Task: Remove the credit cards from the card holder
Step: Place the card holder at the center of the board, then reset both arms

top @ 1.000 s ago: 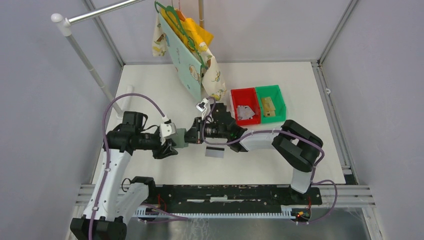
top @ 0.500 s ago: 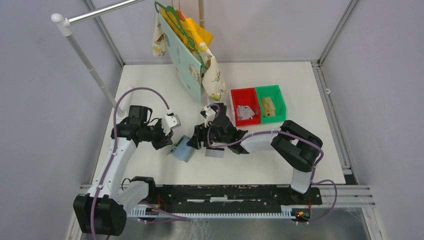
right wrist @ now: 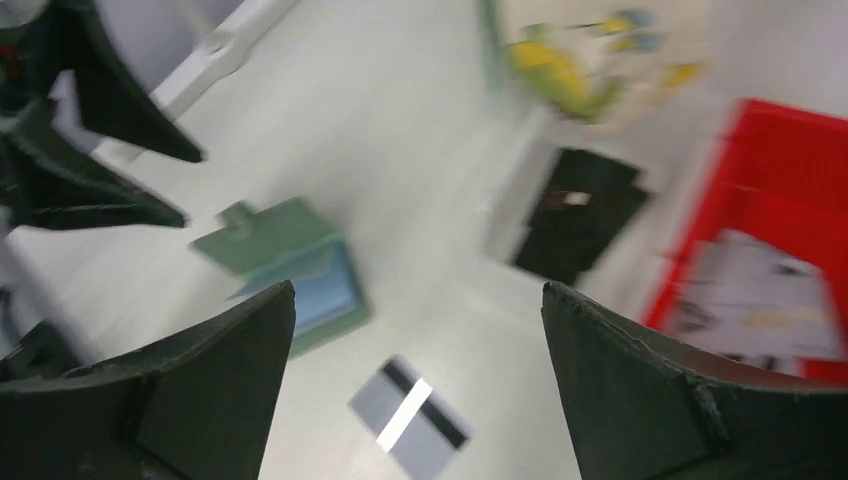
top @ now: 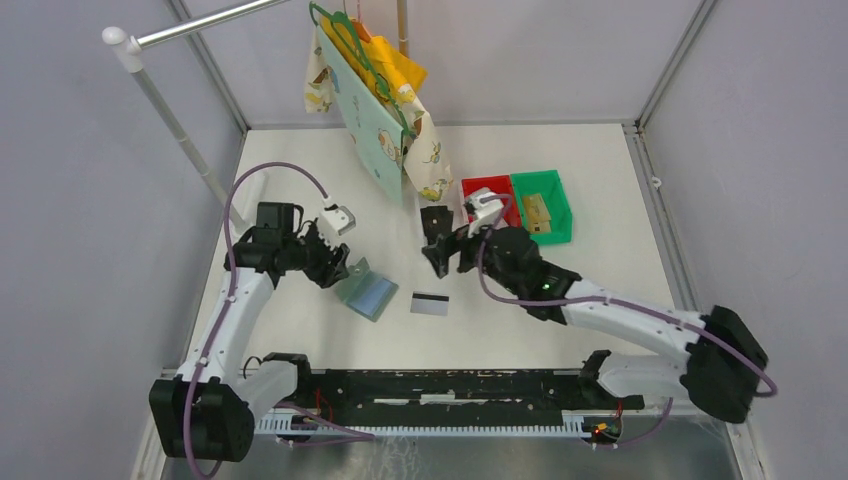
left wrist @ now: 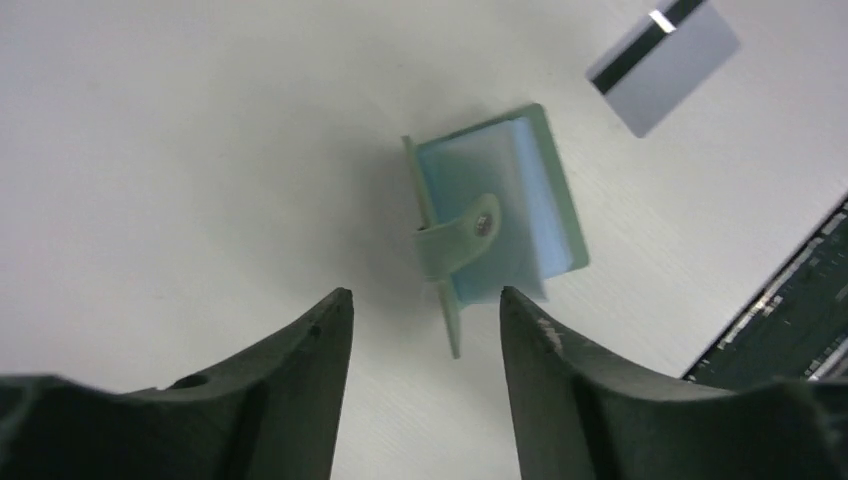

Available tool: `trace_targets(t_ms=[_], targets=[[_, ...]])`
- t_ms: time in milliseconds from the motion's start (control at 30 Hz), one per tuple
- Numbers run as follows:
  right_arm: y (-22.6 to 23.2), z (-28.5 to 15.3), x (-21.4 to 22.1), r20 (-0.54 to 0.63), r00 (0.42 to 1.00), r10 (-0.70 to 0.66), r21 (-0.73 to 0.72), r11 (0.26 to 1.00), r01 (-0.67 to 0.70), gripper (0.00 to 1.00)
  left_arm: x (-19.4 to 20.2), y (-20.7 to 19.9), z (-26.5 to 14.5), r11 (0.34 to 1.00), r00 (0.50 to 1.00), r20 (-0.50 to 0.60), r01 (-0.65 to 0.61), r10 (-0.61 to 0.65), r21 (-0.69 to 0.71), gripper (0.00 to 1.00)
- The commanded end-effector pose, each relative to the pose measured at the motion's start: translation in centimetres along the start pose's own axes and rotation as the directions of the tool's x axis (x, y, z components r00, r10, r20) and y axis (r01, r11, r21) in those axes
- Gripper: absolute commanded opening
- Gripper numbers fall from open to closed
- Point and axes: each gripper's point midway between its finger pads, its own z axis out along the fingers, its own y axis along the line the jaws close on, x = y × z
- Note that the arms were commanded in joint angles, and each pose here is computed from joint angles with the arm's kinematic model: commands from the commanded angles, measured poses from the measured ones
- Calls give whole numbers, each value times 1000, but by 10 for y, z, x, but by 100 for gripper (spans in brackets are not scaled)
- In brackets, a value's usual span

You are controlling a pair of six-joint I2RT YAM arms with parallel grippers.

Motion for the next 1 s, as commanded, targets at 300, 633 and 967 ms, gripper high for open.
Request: trace_targets(t_ms=[300,633,967], targets=[[-273,-223,10,188,965,-183,938,326,-121,98,0,155,-2,834,920,316,356,-233,-422,90],[-328,-297,71,242,952,-189,968,-13,-249,98,18,170,38,786,817,470,517,-334,-340,94],[-330,-299,94,218,943,-251,976,67,-207,98,19,181,38,733,733,631,571,-254,-369,94]])
